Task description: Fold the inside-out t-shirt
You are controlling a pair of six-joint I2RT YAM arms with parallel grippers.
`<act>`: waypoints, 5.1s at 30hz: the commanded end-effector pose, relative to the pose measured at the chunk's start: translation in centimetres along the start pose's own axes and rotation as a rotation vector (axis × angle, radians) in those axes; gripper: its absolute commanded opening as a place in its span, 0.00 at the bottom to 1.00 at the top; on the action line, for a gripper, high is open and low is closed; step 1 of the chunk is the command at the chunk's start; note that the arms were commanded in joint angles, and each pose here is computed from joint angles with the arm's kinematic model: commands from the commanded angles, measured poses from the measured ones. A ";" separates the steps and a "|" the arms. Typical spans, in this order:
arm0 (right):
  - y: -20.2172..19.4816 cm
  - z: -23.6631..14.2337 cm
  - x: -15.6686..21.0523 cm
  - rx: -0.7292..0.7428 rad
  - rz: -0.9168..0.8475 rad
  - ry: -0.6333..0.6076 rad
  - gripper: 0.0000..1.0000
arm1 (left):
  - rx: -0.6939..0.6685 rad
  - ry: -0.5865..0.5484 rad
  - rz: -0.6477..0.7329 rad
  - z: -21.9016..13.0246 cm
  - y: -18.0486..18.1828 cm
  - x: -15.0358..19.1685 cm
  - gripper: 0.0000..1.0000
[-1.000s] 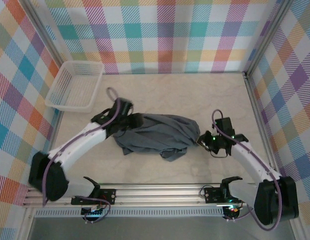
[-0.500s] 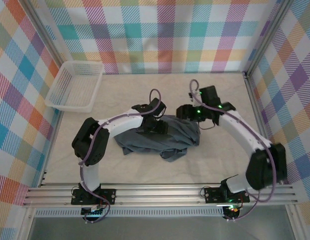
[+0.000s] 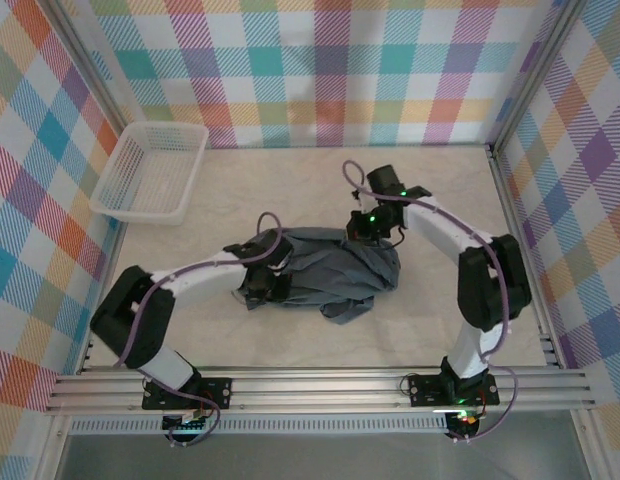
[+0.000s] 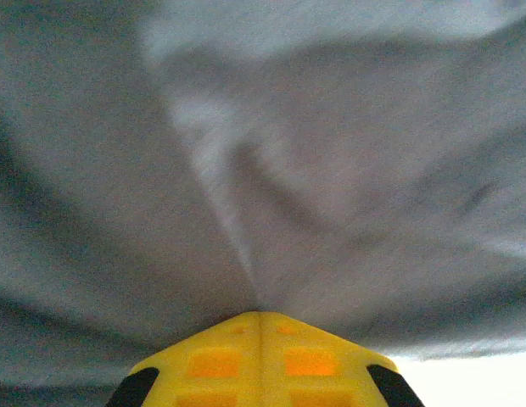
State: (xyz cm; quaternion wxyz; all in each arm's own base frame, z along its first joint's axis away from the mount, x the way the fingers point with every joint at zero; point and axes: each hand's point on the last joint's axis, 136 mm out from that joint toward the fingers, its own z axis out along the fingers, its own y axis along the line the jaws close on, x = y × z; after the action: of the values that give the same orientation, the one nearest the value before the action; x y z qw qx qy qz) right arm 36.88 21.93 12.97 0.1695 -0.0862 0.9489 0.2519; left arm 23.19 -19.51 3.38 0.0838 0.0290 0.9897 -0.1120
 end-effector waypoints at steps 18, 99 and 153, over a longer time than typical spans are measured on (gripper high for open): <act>4.9 -12.2 -7.0 -0.475 0.366 -0.236 0.01 | 0.472 -0.414 0.166 -13.1 -11.6 -8.5 0.37; 11.8 -13.4 -3.6 -0.511 0.082 -0.285 0.00 | 0.365 -0.584 -0.018 -19.7 -6.7 -14.6 0.60; 0.7 -8.6 -2.2 -0.292 0.253 -0.003 0.24 | 1.018 -0.344 0.359 -23.0 -22.5 -12.0 0.00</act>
State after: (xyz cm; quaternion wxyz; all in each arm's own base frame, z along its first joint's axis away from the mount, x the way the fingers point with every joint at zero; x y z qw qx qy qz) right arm 36.46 20.08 22.70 0.1371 0.0239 0.8867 0.4408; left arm 32.44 -37.13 26.67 0.2315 0.1707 0.8178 -0.4985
